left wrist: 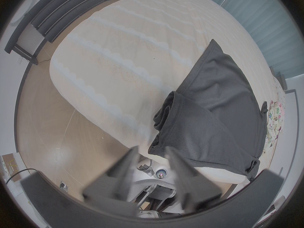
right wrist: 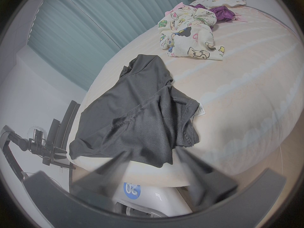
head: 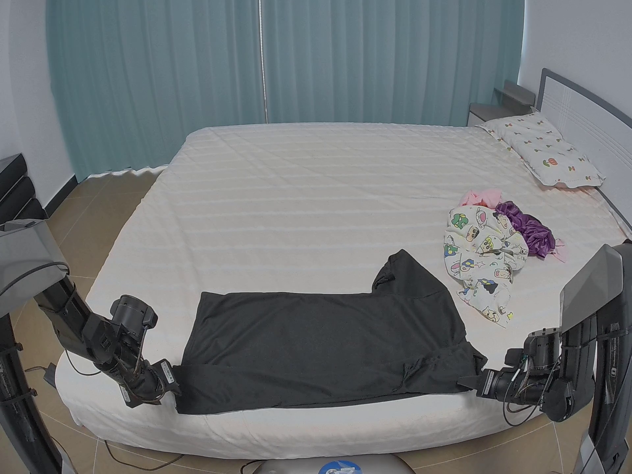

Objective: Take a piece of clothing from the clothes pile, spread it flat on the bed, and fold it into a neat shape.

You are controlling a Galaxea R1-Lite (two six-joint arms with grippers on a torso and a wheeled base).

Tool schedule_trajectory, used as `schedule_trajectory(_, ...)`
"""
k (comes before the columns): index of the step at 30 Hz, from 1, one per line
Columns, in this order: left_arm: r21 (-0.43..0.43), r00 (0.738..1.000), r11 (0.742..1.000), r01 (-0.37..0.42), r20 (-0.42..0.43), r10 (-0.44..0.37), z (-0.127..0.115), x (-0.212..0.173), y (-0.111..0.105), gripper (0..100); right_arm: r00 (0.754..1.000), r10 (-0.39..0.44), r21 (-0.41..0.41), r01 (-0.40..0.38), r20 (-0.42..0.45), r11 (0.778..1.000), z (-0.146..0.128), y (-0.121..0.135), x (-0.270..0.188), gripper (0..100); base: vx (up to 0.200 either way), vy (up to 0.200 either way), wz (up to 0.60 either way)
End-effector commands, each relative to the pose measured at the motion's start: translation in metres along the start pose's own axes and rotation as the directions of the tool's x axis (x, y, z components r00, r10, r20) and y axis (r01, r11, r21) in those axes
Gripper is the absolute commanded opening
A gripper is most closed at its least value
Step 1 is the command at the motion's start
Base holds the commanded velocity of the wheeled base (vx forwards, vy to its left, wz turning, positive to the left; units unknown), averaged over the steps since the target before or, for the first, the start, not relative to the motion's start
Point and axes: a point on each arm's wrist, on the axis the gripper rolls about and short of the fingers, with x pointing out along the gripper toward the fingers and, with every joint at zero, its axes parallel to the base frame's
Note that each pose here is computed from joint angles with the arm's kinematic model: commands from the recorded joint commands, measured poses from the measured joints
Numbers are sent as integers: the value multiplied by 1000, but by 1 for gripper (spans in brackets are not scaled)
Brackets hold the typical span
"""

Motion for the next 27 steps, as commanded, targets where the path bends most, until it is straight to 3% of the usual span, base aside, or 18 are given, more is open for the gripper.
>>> schedule_trajectory(1, -7, 1000, 1000, 4, -4, -4, 0, 0, 1, 100, 999, 7, 7, -7, 52, 1000, 10, -1, -5, 100, 0, 0, 0)
schedule_trajectory(4, -29, 999, 999, 26, 20, -25, 6, -7, 3, 100, 993, 10, 17, -12, 116, 1000, 22, -2, -14, 100, 0, 0, 0)
schedule_trajectory(8, -69, 991, 990, 120, 61, -116, 20, -25, 2, 100, 984, 22, 14, -25, 179, 1000, 35, -1, -21, 100, 0, 0, 0)
schedule_trajectory(10, -123, 976, 969, 212, 77, -204, 29, -37, -5, 100, 983, 37, 6, -39, 179, 999, 36, 3, -17, 100, 0, 0, 0)
schedule_trajectory(14, -205, 954, 932, 299, 71, -291, 38, -44, -16, 100, 976, 80, -8, -80, 203, 997, 42, 15, -8, 100, 0, 0, 0)
schedule_trajectory(22, -223, 949, 923, 312, 27, -314, 38, -37, -15, 100, 983, 109, -22, -107, 150, 994, 42, 26, 18, 100, 0, 0, 0)
schedule_trajectory(27, -217, 946, 921, 322, 40, -322, 35, -35, -12, 100, 992, 75, -7, -74, 102, 997, 44, 23, 45, 100, 0, 0, 0)
